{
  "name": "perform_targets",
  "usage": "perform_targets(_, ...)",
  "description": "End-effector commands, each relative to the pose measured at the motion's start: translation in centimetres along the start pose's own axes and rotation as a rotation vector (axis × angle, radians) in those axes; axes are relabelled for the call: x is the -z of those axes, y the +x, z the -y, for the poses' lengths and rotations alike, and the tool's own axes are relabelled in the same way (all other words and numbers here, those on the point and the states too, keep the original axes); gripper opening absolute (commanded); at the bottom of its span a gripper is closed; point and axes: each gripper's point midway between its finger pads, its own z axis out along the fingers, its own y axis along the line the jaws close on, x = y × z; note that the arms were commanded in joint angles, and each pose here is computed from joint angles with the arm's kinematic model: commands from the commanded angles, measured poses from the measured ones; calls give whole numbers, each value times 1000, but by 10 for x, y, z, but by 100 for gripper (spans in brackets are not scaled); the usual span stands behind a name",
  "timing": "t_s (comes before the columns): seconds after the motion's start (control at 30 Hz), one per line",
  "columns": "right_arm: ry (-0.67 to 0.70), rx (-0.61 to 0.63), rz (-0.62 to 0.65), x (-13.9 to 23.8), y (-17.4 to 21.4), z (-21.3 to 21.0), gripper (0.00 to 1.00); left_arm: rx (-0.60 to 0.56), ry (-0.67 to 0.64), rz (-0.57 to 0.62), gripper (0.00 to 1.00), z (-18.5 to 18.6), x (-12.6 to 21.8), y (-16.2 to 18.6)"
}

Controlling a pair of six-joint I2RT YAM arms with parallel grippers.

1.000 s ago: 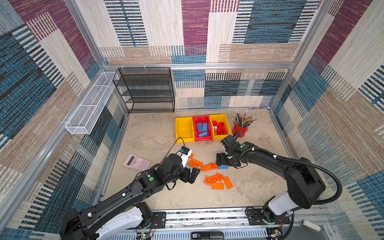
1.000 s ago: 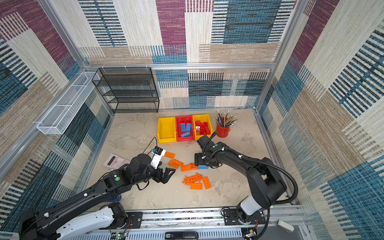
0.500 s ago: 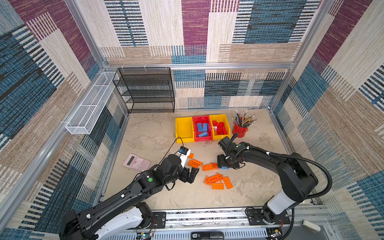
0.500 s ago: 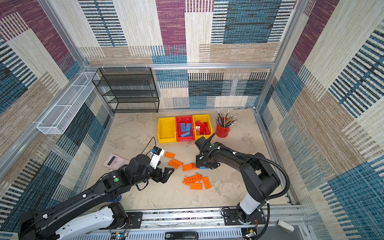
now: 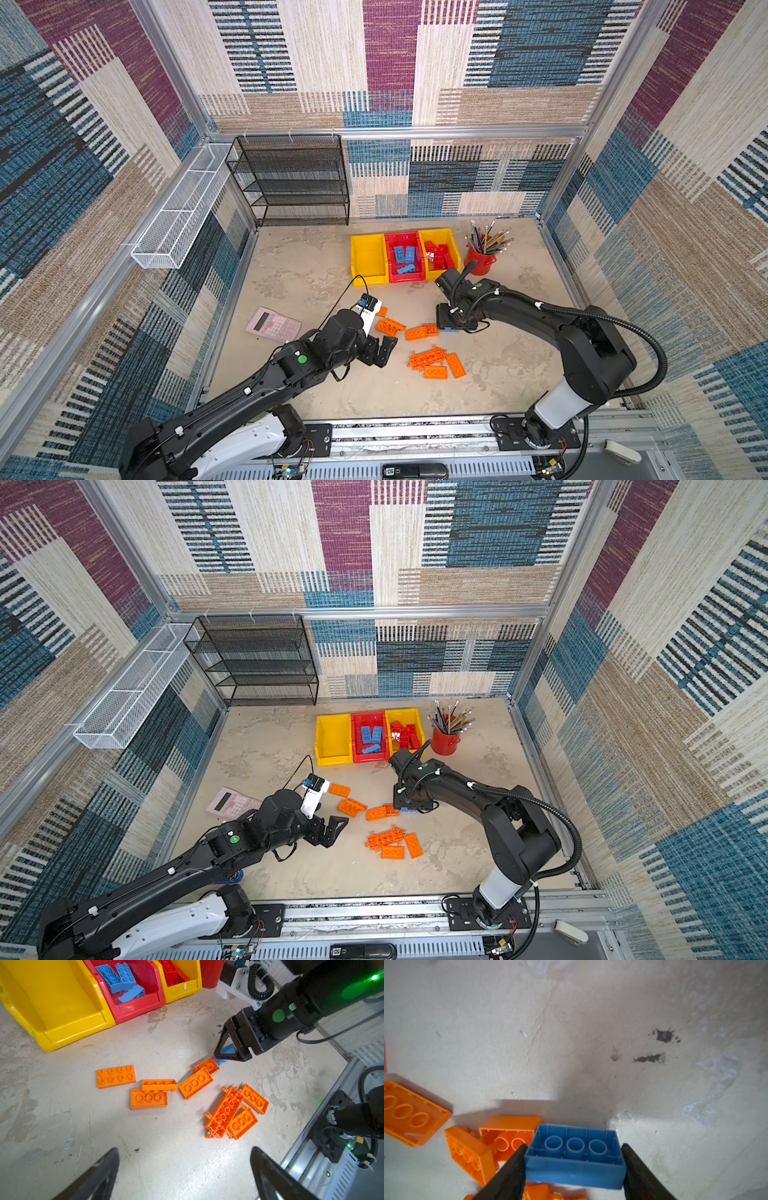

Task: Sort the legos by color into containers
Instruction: 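Lift the blue brick and carry it over the red bin, then release the blue brick into the red bin and withdraw the right gripper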

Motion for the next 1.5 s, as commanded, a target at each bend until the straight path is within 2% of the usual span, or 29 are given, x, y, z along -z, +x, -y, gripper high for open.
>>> perform_targets(0.0, 4, 12, 28, 11, -11, -3, 66, -29, -9, 24, 99, 0, -2, -8)
perform_targets(0.17, -31, 39, 94, 32, -44, -23, 66, -37, -23, 17, 99, -2, -5, -10)
perform_targets(0.37, -90, 115, 194, 48, -113, -68, 66, 42, -36, 8, 99, -20, -12, -15)
perform_targets(0.57, -108, 178, 234, 37, -180, -102, 66, 124, -76, 4, 99, -53, -14, -27)
perform_targets(0.83, -113, 201, 250, 2, -249, -115, 68, 150, -122, -16, 99, -88, -21, -46)
perform_targets(0.87, -126, 201, 254, 0, -254, -116, 71, 153, -124, -16, 99, -91, -23, -50)
perform_targets(0.93, -183, 225, 266, 0, -261, -126, 93, 161, -121, -18, 99, -96, -26, -57)
perform_targets(0.97, -204, 236, 281, 3, -264, -129, 99, 163, -118, -17, 99, -98, -28, -60)
perform_targets(1.2, -310, 286, 448, 71, -280, -145, 99, 178, -123, -38, 99, -108, -38, -70)
perform_targets(1.3, -286, 287, 454, 89, -277, -138, 99, 192, -109, -40, 99, -107, -42, -71)
perform_targets(1.47, -199, 268, 386, 95, -251, -113, 99, 247, -72, -43, 100, -101, -47, -68)
